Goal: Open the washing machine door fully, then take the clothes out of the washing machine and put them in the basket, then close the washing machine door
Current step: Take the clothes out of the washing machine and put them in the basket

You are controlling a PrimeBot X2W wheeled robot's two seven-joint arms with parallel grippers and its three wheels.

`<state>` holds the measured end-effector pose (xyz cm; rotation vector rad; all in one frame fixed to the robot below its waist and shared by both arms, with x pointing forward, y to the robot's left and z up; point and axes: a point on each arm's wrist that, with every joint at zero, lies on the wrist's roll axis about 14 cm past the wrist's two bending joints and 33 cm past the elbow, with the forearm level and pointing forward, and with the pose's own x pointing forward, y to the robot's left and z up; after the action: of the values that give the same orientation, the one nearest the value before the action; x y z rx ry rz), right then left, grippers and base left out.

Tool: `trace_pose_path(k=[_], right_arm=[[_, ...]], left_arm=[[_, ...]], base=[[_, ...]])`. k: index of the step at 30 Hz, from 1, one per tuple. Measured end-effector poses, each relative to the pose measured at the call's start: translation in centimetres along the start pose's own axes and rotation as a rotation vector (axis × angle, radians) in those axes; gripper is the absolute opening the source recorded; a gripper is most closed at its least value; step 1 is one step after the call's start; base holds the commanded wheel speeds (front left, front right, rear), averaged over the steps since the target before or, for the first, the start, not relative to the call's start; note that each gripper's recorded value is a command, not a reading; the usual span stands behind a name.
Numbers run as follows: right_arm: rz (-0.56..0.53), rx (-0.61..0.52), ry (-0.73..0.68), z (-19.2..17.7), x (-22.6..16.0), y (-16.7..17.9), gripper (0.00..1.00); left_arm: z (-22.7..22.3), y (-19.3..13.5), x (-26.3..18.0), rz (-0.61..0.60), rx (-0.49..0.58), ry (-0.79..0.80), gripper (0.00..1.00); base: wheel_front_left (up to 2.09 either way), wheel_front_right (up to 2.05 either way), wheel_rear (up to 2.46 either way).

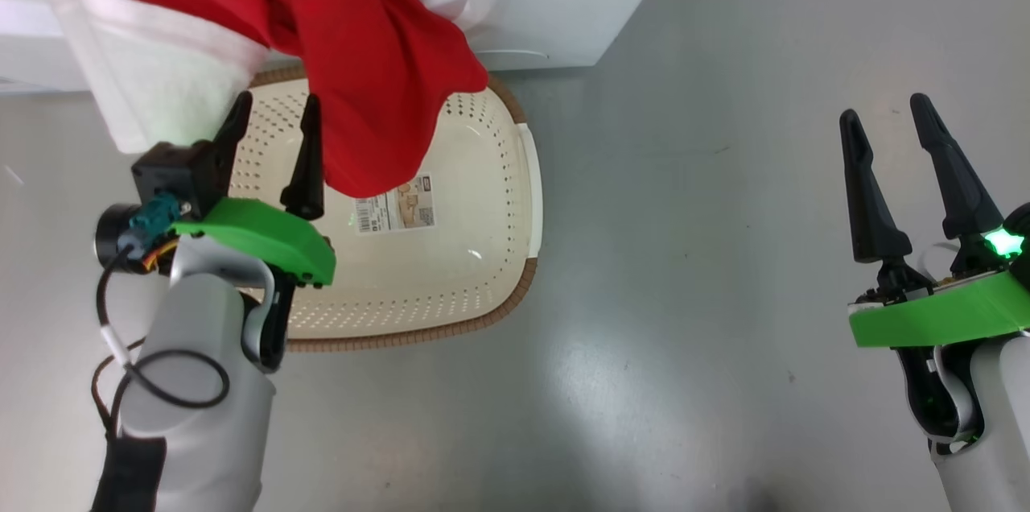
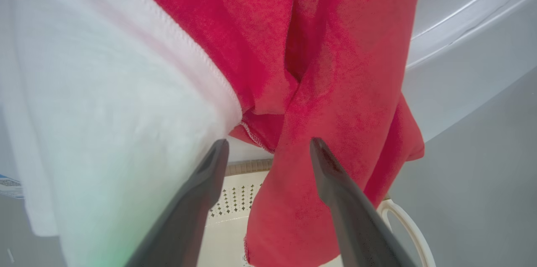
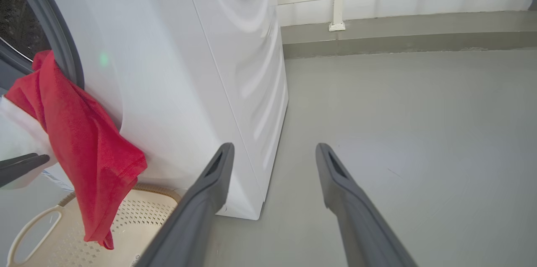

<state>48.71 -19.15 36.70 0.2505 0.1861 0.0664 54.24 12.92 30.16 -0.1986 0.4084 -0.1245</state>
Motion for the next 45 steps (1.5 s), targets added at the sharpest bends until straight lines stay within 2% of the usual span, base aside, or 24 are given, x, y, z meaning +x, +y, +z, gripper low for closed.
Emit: trace_pose_path(k=[19, 35, 45], right_arm=[[0.031, 0.001, 0.001, 0.5, -0.8, 1.2, 1.00], [0.035, -0.003, -0.001, 0.7, -1.0, 1.3, 1.00], [0.034, -0.003, 0.001, 0.6, -1.0, 1.2, 1.00]], left_arm=[[6.1, 1.1, -5.4, 0.032, 0.006, -0.234, 1.00], [6.8, 2.6, -9.9, 0.099, -0.024, -0.297, 1.00], [6.9, 2.5, -10.0, 0.101, -0.024, -0.302, 1.00]], base=[[0.00, 0.00, 0.00], [0.00, 0.00, 0.00], [0.00, 0.00, 0.00]])
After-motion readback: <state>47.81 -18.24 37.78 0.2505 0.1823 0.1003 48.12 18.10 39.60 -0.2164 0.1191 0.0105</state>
